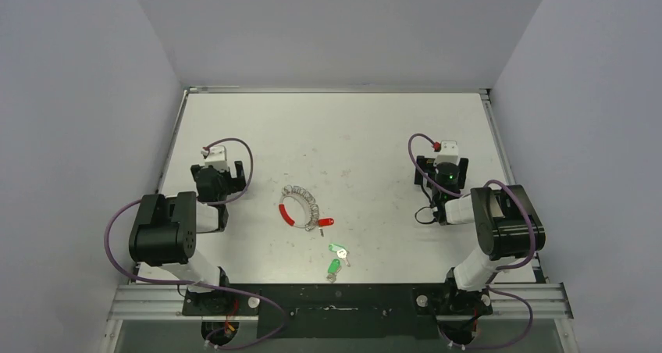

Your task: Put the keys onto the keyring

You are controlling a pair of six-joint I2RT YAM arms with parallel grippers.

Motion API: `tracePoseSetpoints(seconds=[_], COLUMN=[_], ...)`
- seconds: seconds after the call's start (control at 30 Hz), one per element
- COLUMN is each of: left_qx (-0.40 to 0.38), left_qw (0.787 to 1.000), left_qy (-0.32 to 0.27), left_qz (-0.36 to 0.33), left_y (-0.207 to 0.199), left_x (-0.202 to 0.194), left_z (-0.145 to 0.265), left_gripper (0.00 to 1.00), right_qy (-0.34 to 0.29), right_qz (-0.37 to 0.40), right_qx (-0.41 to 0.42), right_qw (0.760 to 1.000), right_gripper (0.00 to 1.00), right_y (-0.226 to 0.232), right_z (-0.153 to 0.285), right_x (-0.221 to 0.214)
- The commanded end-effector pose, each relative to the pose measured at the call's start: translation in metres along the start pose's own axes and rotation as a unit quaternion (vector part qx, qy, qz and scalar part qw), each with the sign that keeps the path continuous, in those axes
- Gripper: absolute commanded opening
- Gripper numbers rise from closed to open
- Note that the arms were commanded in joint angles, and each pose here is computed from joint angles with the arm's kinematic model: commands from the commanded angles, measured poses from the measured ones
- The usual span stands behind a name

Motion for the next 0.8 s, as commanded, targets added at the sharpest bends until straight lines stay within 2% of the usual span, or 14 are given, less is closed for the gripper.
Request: tracePoseSetpoints(seconds=[0.0, 0.2, 0.27, 0.3, 0.33, 0.4, 0.5, 0.57, 0.67, 0.77], left_qx=[0.004, 0.008, 0.005, 0.016, 0.025, 0.044, 0.058, 0.056, 0.057, 0.072], left_qw=[0.999, 0.999, 1.000, 1.000, 0.999, 0.994, 0.976, 0.974, 0.971, 0.954], left_qy=[-0.042, -0.042, -0.018, 0.004, 0.034, 0.083, 0.155, 0.153, 0.139, 0.144], left_qz=[0.002, 0.001, -0.018, -0.022, -0.008, 0.063, 0.139, 0.156, 0.187, 0.254], left_y=[0.000, 0.001, -0.005, -0.008, -0.018, -0.029, -0.036, -0.038, -0.035, -0.029], left_x=[0.016, 0.017, 0.029, 0.042, 0.057, 0.088, 0.110, 0.113, 0.111, 0.091], left_z=[-0.003, -0.003, -0.002, 0.002, 0.008, 0.018, 0.036, 0.044, 0.057, 0.071], left_gripper=[0.97, 0.97, 0.97, 0.97, 0.97, 0.97, 0.97, 0.97, 0.97, 0.97], right_qy=[-0.041, -0.045, -0.015, -0.006, -0.019, -0.052, -0.104, -0.114, -0.073, -0.031], right_qz=[-0.015, -0.011, -0.004, -0.025, -0.061, -0.116, -0.121, -0.149, -0.253, -0.247], right_qx=[-0.010, 0.000, -0.005, -0.015, -0.020, 0.007, 0.081, 0.072, -0.015, 0.019], right_qw=[0.999, 0.999, 1.000, 1.000, 0.998, 0.992, 0.984, 0.980, 0.965, 0.968], right_gripper=[1.00, 1.00, 1.00, 1.00, 1.00, 1.00, 1.00, 1.00, 1.00, 1.00], right_y=[0.000, 0.001, 0.002, 0.001, 0.000, 0.001, 0.002, -0.004, -0.019, -0.013], right_z=[0.000, 0.005, 0.014, 0.020, 0.027, 0.043, 0.072, 0.089, 0.108, 0.117], right_x=[0.018, 0.024, 0.045, 0.061, 0.078, 0.102, 0.131, 0.141, 0.137, 0.128])
Point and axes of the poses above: each gripper's point midway between its finger pads, its own z axis back along the fingers, its own y axis along the line the jaws close on, x = y × z, the point moved 8 cm from there along z, back along the fingers
